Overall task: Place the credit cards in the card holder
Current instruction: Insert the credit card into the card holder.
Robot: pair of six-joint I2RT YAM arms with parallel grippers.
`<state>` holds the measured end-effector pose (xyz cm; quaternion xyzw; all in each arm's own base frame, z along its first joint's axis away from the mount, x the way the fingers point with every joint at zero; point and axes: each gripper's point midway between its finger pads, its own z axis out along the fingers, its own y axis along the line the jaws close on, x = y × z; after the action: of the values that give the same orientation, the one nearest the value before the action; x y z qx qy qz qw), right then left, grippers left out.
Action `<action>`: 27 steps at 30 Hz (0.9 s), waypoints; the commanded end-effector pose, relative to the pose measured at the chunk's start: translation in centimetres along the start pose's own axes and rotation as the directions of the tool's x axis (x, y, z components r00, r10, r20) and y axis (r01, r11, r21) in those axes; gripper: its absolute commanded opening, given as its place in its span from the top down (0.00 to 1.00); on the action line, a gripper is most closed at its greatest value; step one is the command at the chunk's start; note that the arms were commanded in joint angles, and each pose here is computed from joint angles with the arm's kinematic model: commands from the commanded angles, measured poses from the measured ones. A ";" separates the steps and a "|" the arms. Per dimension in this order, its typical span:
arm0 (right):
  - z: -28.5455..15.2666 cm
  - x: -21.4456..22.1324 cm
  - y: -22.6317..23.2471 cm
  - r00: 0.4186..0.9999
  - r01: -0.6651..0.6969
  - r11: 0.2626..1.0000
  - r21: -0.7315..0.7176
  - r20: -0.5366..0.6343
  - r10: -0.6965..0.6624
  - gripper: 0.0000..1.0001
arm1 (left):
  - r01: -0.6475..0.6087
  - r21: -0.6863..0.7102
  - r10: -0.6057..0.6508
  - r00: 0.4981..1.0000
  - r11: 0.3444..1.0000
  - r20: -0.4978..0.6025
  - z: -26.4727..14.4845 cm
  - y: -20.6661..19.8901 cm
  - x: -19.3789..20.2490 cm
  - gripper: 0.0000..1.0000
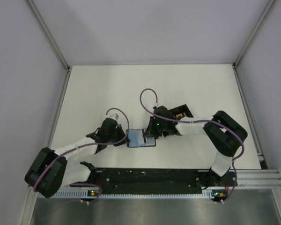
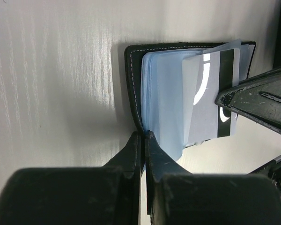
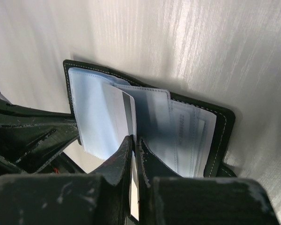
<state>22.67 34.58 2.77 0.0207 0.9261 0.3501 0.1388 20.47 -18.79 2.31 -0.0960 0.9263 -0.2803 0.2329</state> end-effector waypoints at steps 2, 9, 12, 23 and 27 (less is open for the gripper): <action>1.2 -1.1 -1.0 0.998 -0.018 0.998 0.064 0.054 0.014 1.00 | -0.043 -0.030 0.042 0.998 0.999 -0.036 -0.1 0.7 0.6 1.00; 1.7 0.4 -1.1 0.999 -0.037 0.998 0.047 -0.023 0.038 1.00 | -0.029 -0.036 0.028 0.999 0.999 -0.039 0.0 0.9 0.9 1.00; 1.7 1.6 -0.5 0.998 -0.037 0.999 0.017 -0.058 0.037 1.00 | -0.010 -0.029 0.009 1.000 1.000 -0.029 0.1 0.8 0.7 1.00; -0.9 0.3 -0.5 0.996 0.094 0.985 0.146 -0.005 -0.095 0.61 | 0.029 -0.039 -0.030 0.999 0.999 -0.018 0.2 1.1 0.9 1.00; -1.9 -0.7 0.1 0.990 0.132 0.979 0.153 0.025 -0.137 0.49 | 0.022 -0.034 -0.023 1.000 0.999 -0.019 0.2 0.9 0.8 1.00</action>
<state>22.22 35.15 3.60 -0.0037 0.9373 0.3167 0.1456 20.44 -18.82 2.28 -0.1056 0.9256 -0.2818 0.2296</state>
